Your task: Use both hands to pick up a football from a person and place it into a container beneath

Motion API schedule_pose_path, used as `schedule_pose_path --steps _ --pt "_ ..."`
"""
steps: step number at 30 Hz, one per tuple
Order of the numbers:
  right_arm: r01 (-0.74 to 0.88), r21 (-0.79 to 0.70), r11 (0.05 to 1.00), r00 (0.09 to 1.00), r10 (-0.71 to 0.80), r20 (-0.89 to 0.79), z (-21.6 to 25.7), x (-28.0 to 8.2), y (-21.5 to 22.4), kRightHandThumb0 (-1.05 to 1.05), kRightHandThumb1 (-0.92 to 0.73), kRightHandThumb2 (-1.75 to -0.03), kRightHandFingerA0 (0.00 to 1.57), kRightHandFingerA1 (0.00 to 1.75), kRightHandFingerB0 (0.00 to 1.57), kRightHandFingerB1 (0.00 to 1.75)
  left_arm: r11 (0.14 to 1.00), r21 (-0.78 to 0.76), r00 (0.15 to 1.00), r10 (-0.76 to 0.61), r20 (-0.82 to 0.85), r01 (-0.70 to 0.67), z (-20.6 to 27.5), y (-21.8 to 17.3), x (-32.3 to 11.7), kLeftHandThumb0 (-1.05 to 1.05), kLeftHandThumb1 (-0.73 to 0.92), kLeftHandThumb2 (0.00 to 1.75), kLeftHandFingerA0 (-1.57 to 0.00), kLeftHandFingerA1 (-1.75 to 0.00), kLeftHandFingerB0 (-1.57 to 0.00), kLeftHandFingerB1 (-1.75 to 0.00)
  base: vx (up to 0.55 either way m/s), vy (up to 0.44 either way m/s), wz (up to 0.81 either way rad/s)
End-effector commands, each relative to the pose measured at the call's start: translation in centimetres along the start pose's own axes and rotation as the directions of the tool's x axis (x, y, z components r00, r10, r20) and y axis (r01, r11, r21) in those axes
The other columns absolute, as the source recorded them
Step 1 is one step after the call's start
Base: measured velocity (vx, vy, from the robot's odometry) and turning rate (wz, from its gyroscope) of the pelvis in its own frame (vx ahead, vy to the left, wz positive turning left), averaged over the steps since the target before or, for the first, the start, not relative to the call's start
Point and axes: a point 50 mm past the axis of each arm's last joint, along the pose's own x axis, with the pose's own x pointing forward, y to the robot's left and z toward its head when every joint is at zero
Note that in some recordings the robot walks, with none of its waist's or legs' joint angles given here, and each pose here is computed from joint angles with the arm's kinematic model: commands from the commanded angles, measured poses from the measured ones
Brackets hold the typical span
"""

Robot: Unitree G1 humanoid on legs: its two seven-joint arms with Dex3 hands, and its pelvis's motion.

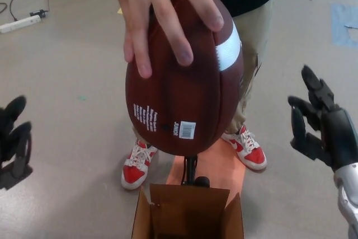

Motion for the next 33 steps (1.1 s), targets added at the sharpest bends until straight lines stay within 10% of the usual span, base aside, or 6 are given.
schedule_pose_path --steps 1,19,20,22,23,33 --pt "0.001 0.148 0.989 0.95 -0.048 0.308 7.6 -1.3 0.3 -0.78 -0.92 -0.83 0.19 0.33 0.0 0.0 0.997 -0.027 0.921 -0.055 0.385 0.071 8.5 -3.6 -1.3 -0.87 0.92 0.77 -0.17 -0.3 0.0 -0.21 0.0 0.0 0.0" --pt "-0.168 0.185 0.968 0.933 0.095 0.348 12.1 -0.2 8.0 -0.76 -0.79 -0.94 0.08 0.29 0.0 0.0 0.969 -0.138 0.886 -0.122 0.447 0.203 13.8 -11.8 1.4 -0.82 0.91 0.72 -0.16 -0.29 -0.06 -0.22 0.0 0.0 0.0" --pt "-0.174 0.18 0.968 0.931 0.103 0.349 12.3 -0.2 8.3 -0.87 -0.91 -1.17 0.0 0.11 0.0 0.07 0.966 -0.138 0.877 -0.135 0.461 0.221 14.1 -12.3 1.4 -0.77 0.75 1.12 -0.04 -0.39 -0.01 -0.28 0.0 0.0 0.0" --pt "-0.191 0.183 0.964 0.929 0.117 0.352 12.9 0.1 8.8 -0.87 -0.91 -1.17 0.0 0.1 0.0 0.07 0.959 -0.151 0.872 -0.146 0.468 0.241 14.9 -12.9 1.6 -0.84 0.92 0.71 -0.11 -0.24 -0.08 -0.23 0.0 0.0 0.0" --pt "-0.216 0.191 0.958 0.917 0.131 0.378 13.6 0.2 9.5 -0.84 -0.91 -1.15 0.0 0.06 0.0 0.05 0.958 -0.146 0.849 -0.142 0.508 0.247 15.7 -13.5 1.6 -0.85 0.8 1.12 -0.06 -0.17 -0.09 -0.21 0.0 0.0 0.0" --pt "-0.225 0.283 0.932 0.927 0.115 0.358 14.7 0.0 11.1 -0.82 -0.92 -1.18 0.0 0.1 0.0 0.08 0.967 -0.175 0.858 -0.07 0.508 0.183 17.3 -14.5 1.2 -0.75 0.81 1.16 0.0 -0.19 0.0 -0.21 0.0 0.0 0.0"
